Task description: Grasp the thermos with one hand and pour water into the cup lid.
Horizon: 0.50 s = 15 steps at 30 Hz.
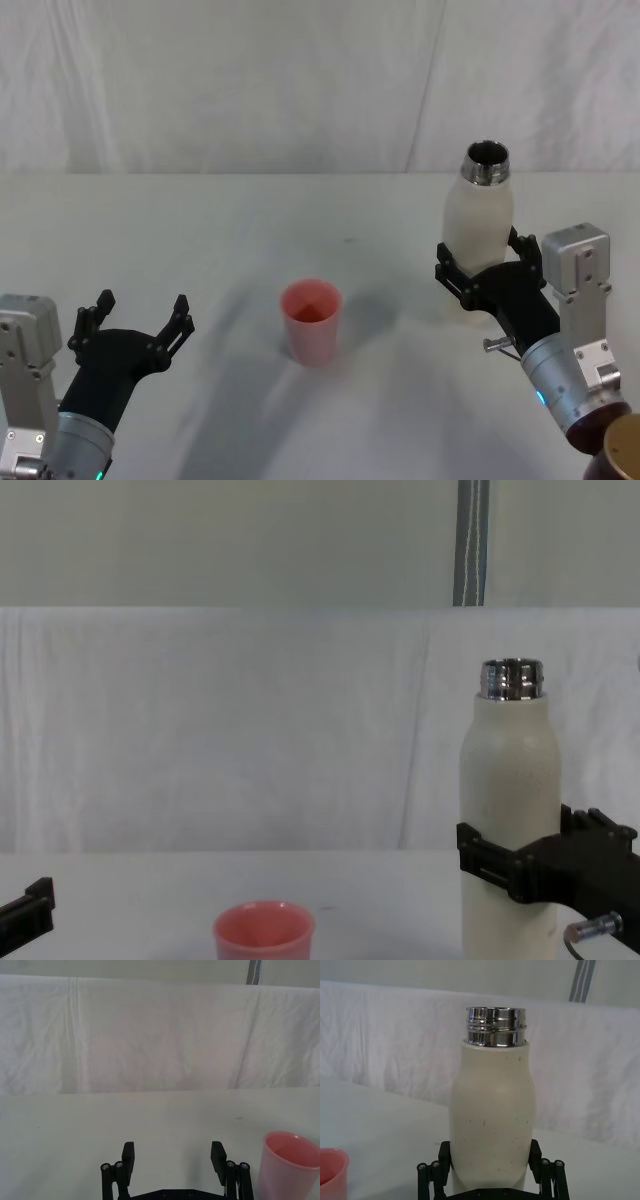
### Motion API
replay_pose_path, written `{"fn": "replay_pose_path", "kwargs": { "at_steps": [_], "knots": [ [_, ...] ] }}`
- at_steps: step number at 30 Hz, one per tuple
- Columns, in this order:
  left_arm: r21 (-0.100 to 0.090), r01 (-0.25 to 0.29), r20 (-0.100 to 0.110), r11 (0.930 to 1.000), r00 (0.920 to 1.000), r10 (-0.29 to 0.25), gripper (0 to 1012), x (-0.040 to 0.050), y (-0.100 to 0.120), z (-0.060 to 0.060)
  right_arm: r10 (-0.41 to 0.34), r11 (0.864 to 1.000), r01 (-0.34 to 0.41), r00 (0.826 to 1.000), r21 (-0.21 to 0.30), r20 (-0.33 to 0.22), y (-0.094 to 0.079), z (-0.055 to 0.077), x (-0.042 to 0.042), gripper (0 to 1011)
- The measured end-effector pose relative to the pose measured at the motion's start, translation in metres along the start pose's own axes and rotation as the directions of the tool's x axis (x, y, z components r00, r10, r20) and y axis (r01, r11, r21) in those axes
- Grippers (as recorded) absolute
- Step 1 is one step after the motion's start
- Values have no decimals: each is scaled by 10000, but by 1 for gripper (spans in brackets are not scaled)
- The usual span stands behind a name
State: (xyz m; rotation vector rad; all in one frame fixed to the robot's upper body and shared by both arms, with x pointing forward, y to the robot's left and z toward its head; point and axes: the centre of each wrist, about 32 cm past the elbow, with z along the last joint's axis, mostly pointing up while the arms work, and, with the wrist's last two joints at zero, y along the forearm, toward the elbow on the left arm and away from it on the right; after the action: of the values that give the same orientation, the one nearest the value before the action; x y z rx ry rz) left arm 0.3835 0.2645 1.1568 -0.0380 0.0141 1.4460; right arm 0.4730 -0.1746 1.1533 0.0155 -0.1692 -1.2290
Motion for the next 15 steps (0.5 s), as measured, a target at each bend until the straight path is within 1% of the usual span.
{"fn": "replay_pose_path", "kwargs": {
  "at_steps": [4, 10, 14, 15],
  "knots": [
    [-1, 0, 0, 10000, 10000, 0, 1001, 0, 0, 0, 129, 9998, -132, 9997, 116, 216, 19, 45, 33, 952],
    [0, 0, 0, 10000, 10000, 0, 1001, 0, 0, 0, 182, 9995, -191, 9990, 238, 399, 45, 107, 77, 952],
    [0, 0, 0, 10000, 10000, 0, 1001, 0, 0, 0, 263, 9992, -283, 9973, 285, 679, 50, 131, 98, 952],
    [0, 0, 0, 10000, 10000, 0, 1001, 0, 0, 0, 318, 9990, -343, 9961, 297, 829, 48, 132, 101, 952]
  ]
}}
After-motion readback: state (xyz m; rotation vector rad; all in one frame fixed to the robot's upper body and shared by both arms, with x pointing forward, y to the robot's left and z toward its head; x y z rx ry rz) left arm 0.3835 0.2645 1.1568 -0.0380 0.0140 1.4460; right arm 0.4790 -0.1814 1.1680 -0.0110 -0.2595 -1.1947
